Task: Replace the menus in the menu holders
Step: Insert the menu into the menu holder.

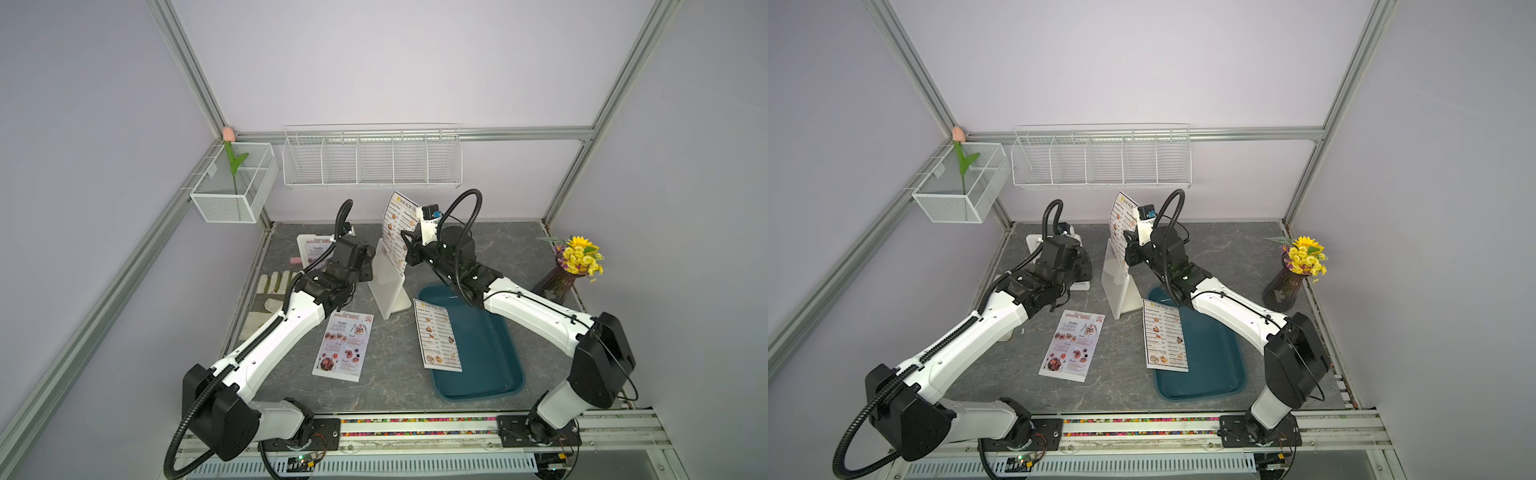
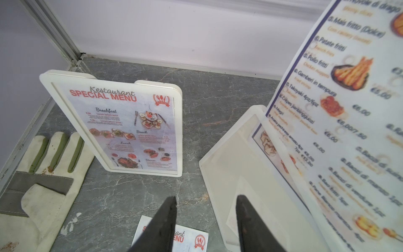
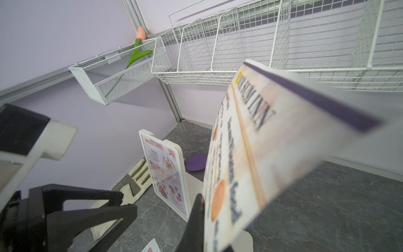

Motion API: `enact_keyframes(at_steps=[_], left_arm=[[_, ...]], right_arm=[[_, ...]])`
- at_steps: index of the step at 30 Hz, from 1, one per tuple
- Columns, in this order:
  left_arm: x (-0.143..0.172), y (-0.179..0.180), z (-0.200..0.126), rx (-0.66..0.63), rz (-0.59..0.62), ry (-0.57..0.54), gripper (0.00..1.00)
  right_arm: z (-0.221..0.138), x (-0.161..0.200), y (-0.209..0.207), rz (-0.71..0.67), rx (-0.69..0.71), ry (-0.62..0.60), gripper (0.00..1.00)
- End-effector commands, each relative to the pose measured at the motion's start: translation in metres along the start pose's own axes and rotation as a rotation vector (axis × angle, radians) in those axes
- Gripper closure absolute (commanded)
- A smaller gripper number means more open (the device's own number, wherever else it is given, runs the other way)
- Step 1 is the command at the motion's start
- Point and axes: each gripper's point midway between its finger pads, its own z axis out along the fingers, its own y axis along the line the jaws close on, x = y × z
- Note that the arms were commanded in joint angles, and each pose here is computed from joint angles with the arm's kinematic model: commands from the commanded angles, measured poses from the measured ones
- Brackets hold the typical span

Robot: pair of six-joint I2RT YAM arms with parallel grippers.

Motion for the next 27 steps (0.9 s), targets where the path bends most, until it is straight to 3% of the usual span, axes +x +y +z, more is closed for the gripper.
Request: enact_keyframes(at_steps=[1,16,27], left_arm=[[-0.011,-0.001,-0.002,0.008,-0.006,-0.016,0.53],[-0.011,-0.001,0.005,0.006,-0.016,-0.016,0.53],[-0.010,0.001,0.003,0.005,-0.026,-0.023,0.53]], right_arm=[[0.003,0.000,0.000,-0.038,0.001,-0.050,0.93],[-0.011,0.004,0.010,0.000,-0.004,-0.135,0.93],[-0.020,0.016,0.025,0.088,-0.064,-0.066,0.78]])
